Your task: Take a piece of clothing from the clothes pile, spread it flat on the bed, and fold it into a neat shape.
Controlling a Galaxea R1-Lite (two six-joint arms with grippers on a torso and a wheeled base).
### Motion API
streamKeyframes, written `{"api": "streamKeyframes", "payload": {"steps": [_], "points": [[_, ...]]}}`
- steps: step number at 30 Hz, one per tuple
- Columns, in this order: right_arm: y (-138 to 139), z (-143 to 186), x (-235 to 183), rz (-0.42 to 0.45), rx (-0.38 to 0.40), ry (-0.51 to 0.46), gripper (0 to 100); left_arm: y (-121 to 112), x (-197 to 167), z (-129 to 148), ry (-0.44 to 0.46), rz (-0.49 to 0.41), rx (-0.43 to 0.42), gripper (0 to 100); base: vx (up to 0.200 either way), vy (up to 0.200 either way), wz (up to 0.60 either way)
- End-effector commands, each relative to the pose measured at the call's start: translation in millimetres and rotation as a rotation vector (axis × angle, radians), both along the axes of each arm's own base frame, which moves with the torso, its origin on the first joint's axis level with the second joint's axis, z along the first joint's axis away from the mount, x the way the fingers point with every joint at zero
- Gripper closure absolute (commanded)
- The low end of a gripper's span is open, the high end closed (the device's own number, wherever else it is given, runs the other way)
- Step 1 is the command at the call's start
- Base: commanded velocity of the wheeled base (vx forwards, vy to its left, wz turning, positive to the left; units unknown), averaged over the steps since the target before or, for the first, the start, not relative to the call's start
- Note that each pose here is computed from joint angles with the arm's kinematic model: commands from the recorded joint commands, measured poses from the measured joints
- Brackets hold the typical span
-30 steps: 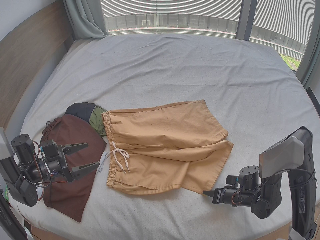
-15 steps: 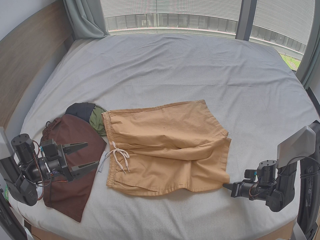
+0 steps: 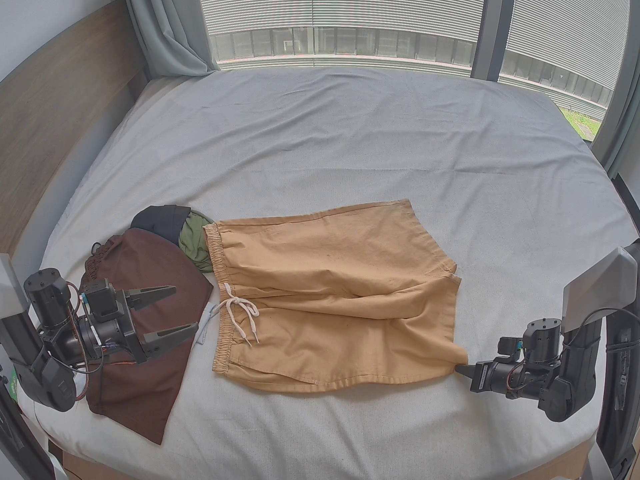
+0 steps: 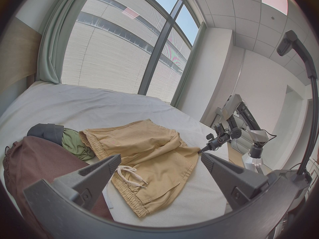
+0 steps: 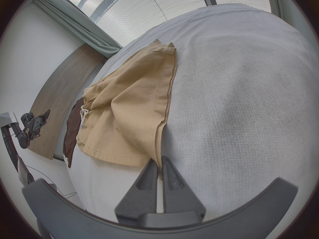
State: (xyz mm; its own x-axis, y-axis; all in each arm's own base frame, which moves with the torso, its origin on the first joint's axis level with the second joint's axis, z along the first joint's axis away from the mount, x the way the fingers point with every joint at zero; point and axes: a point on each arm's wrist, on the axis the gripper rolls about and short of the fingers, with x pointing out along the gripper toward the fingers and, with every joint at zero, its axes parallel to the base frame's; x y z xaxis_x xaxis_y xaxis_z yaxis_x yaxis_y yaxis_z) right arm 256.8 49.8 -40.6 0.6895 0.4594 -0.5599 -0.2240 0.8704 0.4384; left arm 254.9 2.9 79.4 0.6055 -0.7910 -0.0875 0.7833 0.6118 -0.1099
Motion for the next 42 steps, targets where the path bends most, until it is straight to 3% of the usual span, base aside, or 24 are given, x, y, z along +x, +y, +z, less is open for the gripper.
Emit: {"api": "streamKeyframes", "payload": {"steps": [1,2,15,37,42], "points": [[1,0,-1,0.004,0.001,0.0,100,0,0,-1,0.005,-0.001,0.0,0,0.0,0.0,0.0],[1,0,-1,0.004,0.001,0.0,0,0,0,-1,0.005,-0.001,0.0,0,0.0,0.0,0.0],[1,12,-10,0.185,0.034,-0.047,0,-2,-2,-5,0.025,-0.009,-0.001,0,0.0,0.0,0.0],[3,13,-8,0.199,0.023,-0.069,0,0,-8,-64,0.315,-0.003,-0.041,0,0.0,0.0,0.0],[3,12,-6,0.197,0.023,-0.07,0,-1,-4,-76,0.417,0.008,-0.09,0,0.0,0.0,0.0]]}}
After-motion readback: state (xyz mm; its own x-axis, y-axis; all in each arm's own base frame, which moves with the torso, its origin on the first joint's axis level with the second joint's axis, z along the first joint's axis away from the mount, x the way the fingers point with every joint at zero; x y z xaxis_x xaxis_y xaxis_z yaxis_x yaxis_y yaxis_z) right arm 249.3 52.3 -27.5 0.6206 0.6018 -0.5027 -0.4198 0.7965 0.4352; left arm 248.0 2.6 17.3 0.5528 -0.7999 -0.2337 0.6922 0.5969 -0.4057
